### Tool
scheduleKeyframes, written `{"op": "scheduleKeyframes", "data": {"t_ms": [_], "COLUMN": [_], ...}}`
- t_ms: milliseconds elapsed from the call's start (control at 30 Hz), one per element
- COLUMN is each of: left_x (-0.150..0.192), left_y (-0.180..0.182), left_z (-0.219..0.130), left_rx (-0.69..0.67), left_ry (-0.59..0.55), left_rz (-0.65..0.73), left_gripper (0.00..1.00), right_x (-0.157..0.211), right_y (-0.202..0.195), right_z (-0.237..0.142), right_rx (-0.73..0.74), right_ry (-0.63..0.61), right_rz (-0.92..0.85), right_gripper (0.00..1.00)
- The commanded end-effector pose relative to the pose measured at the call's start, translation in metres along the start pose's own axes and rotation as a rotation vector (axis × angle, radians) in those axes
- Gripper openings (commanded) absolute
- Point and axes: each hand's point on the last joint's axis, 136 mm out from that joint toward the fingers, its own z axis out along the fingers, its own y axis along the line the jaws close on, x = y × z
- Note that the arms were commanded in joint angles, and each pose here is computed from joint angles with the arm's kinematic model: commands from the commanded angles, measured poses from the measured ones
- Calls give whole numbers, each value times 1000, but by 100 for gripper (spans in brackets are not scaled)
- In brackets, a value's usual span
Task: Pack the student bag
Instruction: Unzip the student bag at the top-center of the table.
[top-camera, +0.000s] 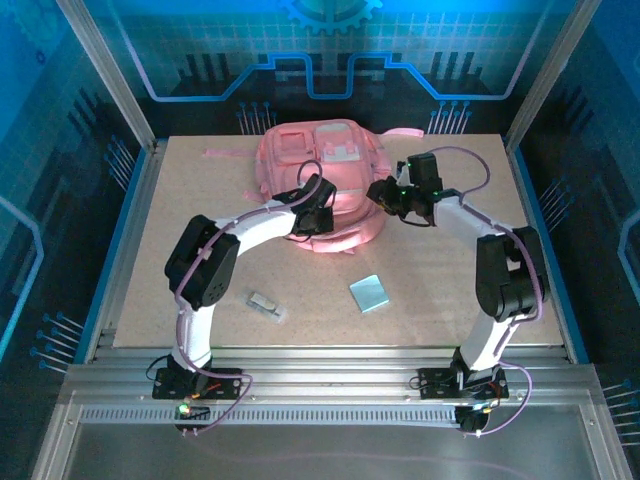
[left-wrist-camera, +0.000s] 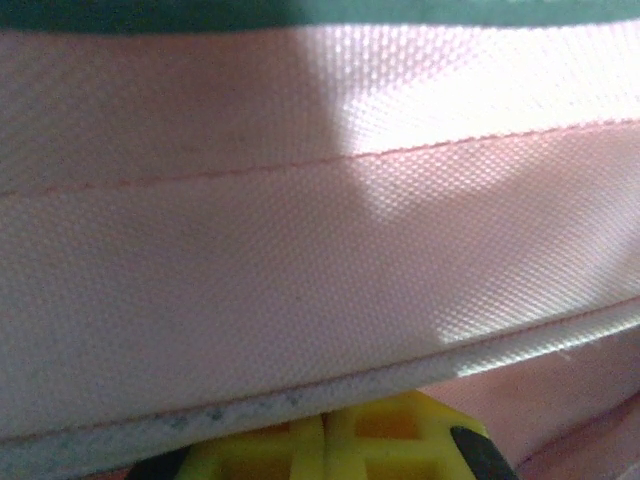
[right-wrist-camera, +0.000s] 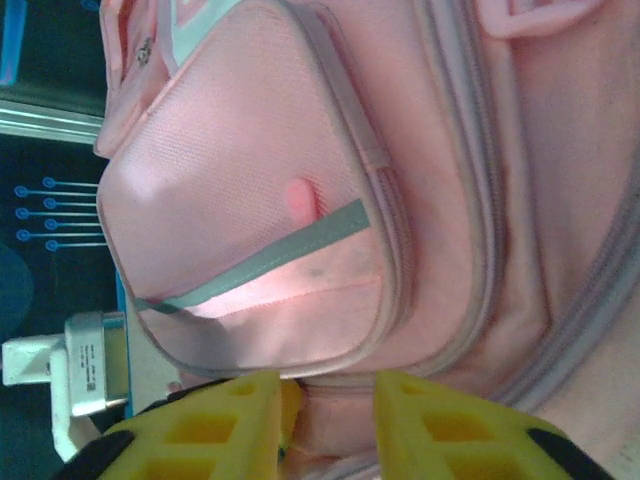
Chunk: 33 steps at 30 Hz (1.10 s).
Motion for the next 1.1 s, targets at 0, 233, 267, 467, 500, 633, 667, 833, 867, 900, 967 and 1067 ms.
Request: {"op": "scheduleKeyframes", "data": {"t_ms": [0, 233, 267, 467, 500, 633, 667, 833, 867, 900, 967, 1067], "left_x": [5, 16, 16, 20, 21, 29, 31, 36, 36, 35, 31, 20], "left_y": [-18, -44, -46, -50, -46, -16, -5, 43, 49, 56, 67, 92], "left_z": [-19, -44, -47, -53, -52, -47, -47, -59, -61, -64, -66, -69], "left_rx": [103, 253, 264, 277, 261, 177, 165, 63, 43, 22, -19, -128], "left_ry": [5, 70, 72, 79, 82, 139, 161, 203, 203, 200, 192, 168], "left_rz": [46, 68, 70, 81, 96, 146, 146, 159, 170, 178, 200, 253], "left_gripper": [0, 0, 0, 0, 0, 0, 0, 0, 0, 0, 0, 0], "right_x": [4, 12, 13, 9, 5, -14, -20, -34, -34, -35, -35, -36], "right_y": [5, -6, -7, -2, -2, -14, -16, -19, -18, -16, -15, -16], "right_z": [17, 54, 58, 61, 56, 35, 31, 18, 17, 16, 15, 11], "right_rx": [15, 38, 34, -27, -29, -3, 5, 37, 42, 46, 52, 74], "right_ry": [20, 65, 75, 52, 31, -32, -41, -55, -52, -49, -41, -32], "right_rz": [-15, 22, 30, 59, 56, 49, 44, -4, -16, -28, -48, -79], "right_gripper": [48, 57, 57, 13, 0, 0, 0, 0, 0, 0, 0, 0]}}
